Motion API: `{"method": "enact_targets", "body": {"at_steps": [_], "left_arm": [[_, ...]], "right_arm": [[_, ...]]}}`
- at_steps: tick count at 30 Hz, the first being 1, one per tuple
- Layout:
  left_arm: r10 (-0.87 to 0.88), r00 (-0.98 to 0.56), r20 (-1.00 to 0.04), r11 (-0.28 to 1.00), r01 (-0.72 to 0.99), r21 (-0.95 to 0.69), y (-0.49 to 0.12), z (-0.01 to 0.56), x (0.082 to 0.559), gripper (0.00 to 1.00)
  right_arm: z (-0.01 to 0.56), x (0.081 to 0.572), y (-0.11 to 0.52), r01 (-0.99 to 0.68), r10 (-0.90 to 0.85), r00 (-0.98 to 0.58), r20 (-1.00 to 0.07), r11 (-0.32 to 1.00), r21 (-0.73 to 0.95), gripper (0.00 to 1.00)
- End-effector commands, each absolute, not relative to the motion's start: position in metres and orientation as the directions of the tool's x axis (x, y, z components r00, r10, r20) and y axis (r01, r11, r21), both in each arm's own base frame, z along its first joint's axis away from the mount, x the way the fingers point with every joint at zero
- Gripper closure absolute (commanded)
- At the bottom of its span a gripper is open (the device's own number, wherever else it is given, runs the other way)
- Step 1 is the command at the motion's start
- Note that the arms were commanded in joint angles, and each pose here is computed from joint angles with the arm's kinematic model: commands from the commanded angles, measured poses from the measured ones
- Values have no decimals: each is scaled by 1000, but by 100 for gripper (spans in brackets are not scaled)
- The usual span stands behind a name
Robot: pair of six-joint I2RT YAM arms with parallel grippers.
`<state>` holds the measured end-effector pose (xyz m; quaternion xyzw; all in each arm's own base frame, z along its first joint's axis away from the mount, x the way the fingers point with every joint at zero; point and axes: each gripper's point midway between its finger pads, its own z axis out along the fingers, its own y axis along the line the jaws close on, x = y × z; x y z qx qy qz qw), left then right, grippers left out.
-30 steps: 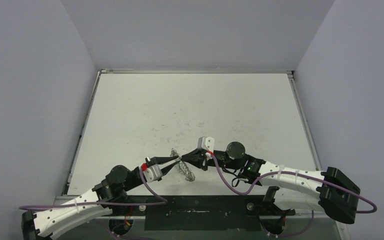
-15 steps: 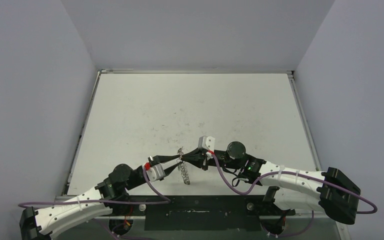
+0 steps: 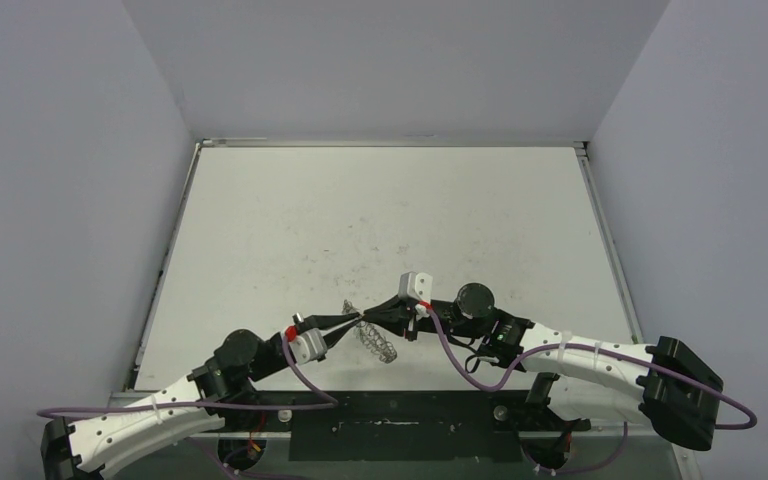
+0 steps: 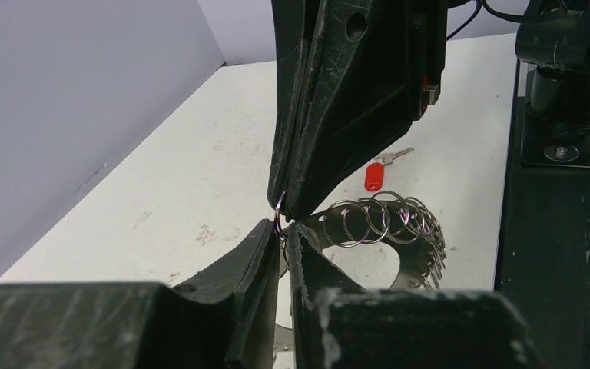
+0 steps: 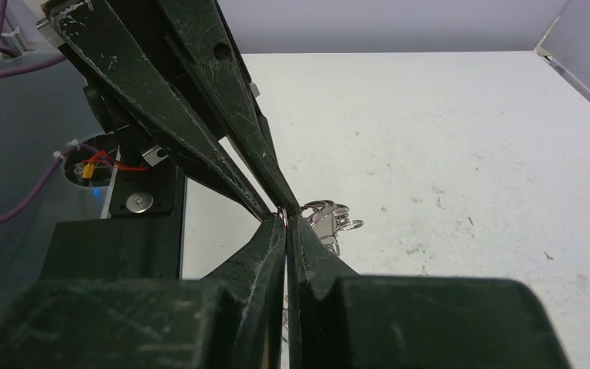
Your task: Put the keys on the keyring
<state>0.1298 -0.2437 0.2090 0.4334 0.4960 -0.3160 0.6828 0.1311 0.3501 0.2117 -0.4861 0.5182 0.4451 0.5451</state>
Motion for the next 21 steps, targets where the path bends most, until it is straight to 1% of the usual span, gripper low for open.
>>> {"method": "enact_targets", "body": {"at_steps": [1, 3, 4, 8, 11, 14, 15, 21], "left_arm": [[-42, 325, -945, 431, 859, 276, -246, 221, 130, 89], [-37, 323, -946, 426, 861, 277, -247, 221, 130, 80], [-36, 322, -946, 422, 863, 278, -248, 221, 130, 78], [-32, 321, -947, 412, 867, 280, -252, 219, 130, 76], [-36, 325, -945, 411, 867, 282, -253, 221, 130, 82], [-43, 331, -943, 410, 866, 285, -253, 223, 129, 99], [-46, 333, -942, 411, 866, 286, -253, 224, 129, 100], [-48, 328, -943, 430, 859, 277, -247, 228, 130, 100]], "right_arm": [[260, 125, 354, -986, 125, 140, -982, 109, -127, 100], [260, 125, 354, -986, 127, 141, -982, 109, -127, 100], [260, 125, 354, -986, 126, 140, -982, 108, -127, 100], [261, 124, 355, -986, 127, 140, -982, 103, -128, 100], [259, 125, 355, -987, 123, 139, -983, 104, -126, 100], [257, 125, 356, -987, 116, 138, -984, 103, -126, 100], [256, 125, 355, -986, 112, 139, -984, 105, -127, 100], [248, 131, 354, -984, 63, 135, -989, 129, -126, 100]]}}
